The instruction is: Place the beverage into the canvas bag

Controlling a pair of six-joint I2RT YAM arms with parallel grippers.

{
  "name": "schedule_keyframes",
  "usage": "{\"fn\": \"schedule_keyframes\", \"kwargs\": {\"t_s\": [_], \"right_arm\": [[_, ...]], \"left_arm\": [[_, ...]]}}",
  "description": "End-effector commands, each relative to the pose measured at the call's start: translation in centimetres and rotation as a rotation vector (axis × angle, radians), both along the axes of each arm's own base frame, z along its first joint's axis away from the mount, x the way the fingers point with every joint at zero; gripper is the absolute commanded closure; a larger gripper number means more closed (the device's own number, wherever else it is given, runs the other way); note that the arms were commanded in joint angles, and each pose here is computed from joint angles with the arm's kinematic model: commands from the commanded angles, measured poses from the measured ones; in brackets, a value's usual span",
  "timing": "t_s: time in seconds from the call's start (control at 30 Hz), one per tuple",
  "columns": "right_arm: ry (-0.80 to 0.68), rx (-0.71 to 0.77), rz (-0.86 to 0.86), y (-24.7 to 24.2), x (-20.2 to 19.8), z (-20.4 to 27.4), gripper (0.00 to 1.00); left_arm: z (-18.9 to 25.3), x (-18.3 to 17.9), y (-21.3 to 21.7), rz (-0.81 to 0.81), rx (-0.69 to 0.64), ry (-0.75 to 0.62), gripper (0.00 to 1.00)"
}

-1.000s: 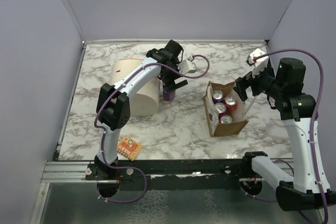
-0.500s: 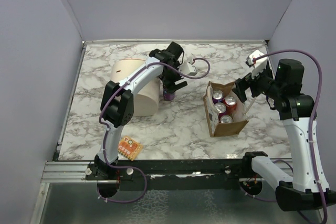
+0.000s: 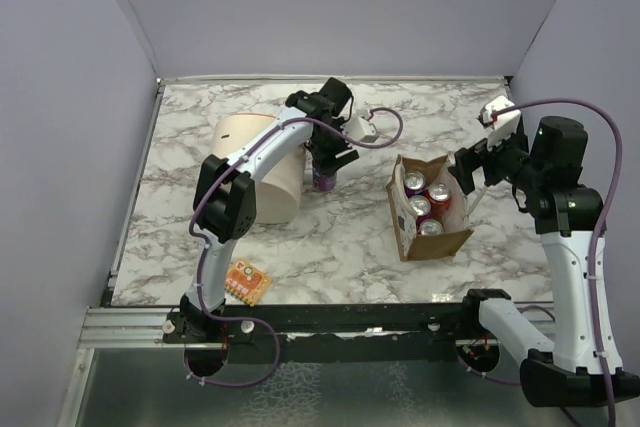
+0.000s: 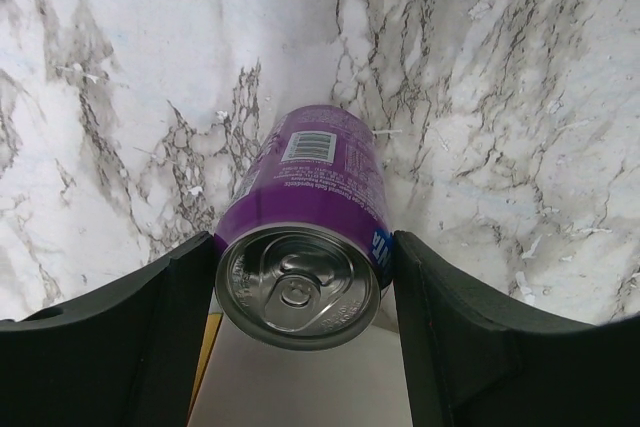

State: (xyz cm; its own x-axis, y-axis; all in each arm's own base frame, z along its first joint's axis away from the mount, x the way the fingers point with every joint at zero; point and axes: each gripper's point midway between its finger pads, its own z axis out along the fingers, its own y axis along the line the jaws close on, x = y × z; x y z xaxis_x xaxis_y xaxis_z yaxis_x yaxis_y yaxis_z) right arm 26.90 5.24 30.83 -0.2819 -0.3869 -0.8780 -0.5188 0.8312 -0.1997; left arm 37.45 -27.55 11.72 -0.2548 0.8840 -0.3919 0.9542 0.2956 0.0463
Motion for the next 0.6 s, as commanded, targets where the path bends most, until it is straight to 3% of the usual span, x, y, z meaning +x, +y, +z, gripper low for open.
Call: {"fn": "schedule_keyframes", "kwargs": {"t_s": [0.0, 0.27, 0.57], "right_arm": [[-0.029, 0.012, -0.092, -1.6, 0.4, 0.4, 0.00], [-0.021, 0.000, -0.228, -4.4, 0.4, -0.4, 0.00], [0.041, -0.024, -0.385, -7.5, 0.0, -2.8, 0.00]], "left_arm": [[6.0, 1.0, -2.0, -0.026, -0.117, -0.146, 0.84], [12.2, 1.8, -3.0, -0.040, -0.218, -0.322, 1.00], [24.5, -1.1, -5.2, -0.017, -0.535, -0.500, 1.00]]}}
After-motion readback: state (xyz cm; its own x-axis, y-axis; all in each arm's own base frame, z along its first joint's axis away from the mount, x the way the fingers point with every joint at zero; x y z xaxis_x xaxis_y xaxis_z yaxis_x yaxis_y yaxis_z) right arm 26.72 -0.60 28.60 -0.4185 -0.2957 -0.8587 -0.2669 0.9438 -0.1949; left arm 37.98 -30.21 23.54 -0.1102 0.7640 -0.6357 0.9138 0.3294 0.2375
